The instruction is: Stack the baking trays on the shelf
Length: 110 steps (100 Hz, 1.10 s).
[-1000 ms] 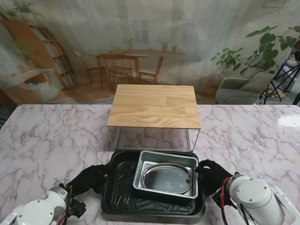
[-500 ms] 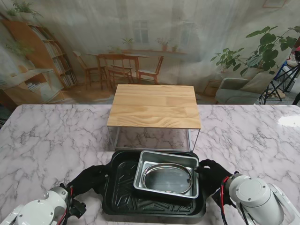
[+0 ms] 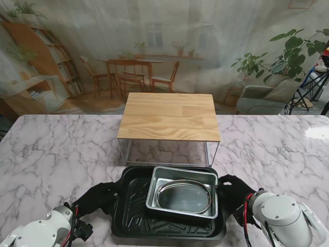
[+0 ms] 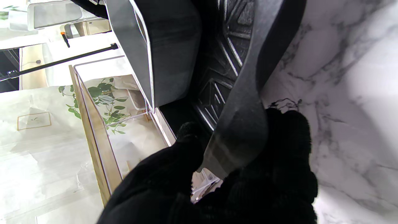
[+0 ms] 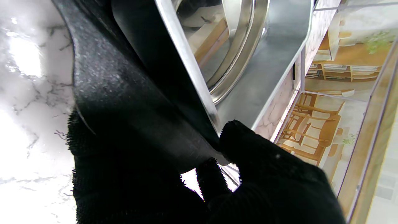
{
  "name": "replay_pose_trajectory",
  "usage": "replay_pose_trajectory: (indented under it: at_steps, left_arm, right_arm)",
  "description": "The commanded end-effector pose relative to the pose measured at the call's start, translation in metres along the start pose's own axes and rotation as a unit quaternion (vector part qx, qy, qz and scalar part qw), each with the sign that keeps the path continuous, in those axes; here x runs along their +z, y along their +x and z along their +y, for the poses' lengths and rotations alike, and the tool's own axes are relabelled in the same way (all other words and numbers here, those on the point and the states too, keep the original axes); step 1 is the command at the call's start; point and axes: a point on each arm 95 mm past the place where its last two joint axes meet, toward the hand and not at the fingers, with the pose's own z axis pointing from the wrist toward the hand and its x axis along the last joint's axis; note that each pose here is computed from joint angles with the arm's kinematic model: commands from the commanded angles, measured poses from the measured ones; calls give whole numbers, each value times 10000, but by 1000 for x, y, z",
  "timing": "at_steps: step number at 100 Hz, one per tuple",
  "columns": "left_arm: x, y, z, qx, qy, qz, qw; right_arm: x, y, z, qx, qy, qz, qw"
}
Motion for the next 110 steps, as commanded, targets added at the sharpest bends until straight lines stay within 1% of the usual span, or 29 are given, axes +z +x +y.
replay_pose_trajectory:
  at_steps: [1,17,50,65,86,110]
  left_arm:
    - [1,44,33,-139,-568,765,9954]
    - [-4,52,32,-138,-600,949,9936]
    - [-19,75,30,-35,-764,1443,9866]
    - [-27,80,28,-22,-790,1570,9844]
    - [-36,87,26,72,-879,1778,9801]
    - [-41,92,26,200,-906,1973,9759]
  right_arm:
    - [-14,41,-38,87,652,783,9948]
    - [-21,46,-40,139,727,961,9926]
    - [-40,51,-43,-50,935,1250,9877]
    - [-48,53,-44,-106,979,1379,9855]
    - [-60,56,-48,-222,1069,1633,9805]
    - [-71,58,-52,-351,1076,1917,9749]
